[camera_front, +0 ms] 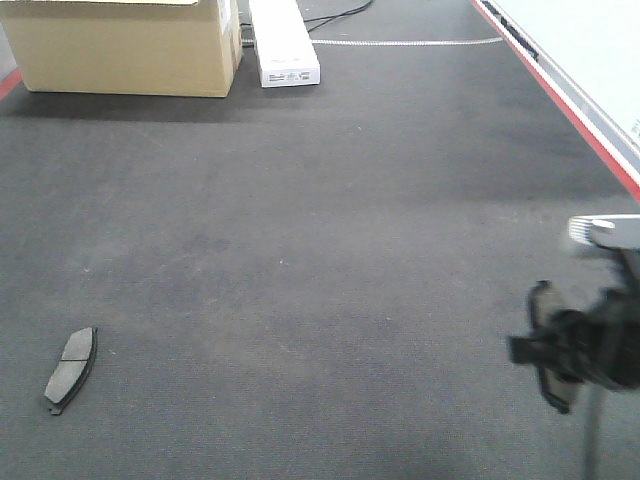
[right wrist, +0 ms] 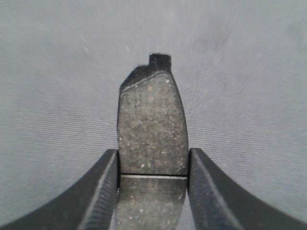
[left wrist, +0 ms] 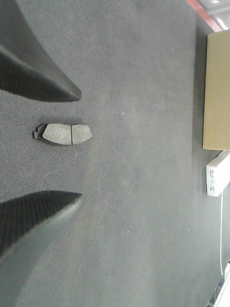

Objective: Move and align brake pads A on conveyor
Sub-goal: 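Lower the right gripper's brake pad onto the belt beside the other pad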

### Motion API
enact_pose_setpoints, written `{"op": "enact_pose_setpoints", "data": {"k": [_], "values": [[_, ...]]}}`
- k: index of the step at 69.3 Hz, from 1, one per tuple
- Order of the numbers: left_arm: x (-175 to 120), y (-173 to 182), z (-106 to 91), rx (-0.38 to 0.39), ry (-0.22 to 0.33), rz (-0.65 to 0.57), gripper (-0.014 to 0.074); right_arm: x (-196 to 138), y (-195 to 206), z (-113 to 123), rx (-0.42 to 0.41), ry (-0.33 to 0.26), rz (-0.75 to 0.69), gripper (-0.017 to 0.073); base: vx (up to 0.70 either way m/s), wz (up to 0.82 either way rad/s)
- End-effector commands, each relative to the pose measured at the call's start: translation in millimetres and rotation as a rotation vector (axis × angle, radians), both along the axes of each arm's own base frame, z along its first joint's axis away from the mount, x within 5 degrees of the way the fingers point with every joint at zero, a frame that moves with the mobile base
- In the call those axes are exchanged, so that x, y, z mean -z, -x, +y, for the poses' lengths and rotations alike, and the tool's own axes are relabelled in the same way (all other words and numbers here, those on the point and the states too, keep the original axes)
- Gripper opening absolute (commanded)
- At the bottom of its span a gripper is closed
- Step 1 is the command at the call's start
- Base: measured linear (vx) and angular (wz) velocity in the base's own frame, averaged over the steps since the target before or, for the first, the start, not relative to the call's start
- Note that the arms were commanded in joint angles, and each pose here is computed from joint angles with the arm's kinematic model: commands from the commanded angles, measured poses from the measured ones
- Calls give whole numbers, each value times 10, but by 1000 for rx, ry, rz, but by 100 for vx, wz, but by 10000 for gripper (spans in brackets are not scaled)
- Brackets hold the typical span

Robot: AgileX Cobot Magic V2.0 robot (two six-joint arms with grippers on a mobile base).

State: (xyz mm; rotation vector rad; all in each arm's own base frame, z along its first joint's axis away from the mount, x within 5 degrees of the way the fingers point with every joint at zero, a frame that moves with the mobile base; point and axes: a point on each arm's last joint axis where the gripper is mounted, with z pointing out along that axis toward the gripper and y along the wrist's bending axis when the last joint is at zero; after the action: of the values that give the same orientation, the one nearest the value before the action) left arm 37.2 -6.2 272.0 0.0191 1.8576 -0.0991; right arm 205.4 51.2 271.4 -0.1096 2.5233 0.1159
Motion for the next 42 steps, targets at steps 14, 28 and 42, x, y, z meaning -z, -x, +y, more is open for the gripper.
{"op": "enact_pose_setpoints", "data": {"k": [14, 28, 42], "values": [[-137, -13, 1, -3, 13, -85, 390, 128, -633, -91, 38, 53, 78, 15, 0, 0], [-137, -13, 1, -3, 13, -85, 390, 306, -977, -243, 20, 4, 173, 23, 0, 0], [-137, -13, 1, -3, 13, -85, 390, 592, -1287, -227, -39, 22, 308, 32, 0, 0]]}}
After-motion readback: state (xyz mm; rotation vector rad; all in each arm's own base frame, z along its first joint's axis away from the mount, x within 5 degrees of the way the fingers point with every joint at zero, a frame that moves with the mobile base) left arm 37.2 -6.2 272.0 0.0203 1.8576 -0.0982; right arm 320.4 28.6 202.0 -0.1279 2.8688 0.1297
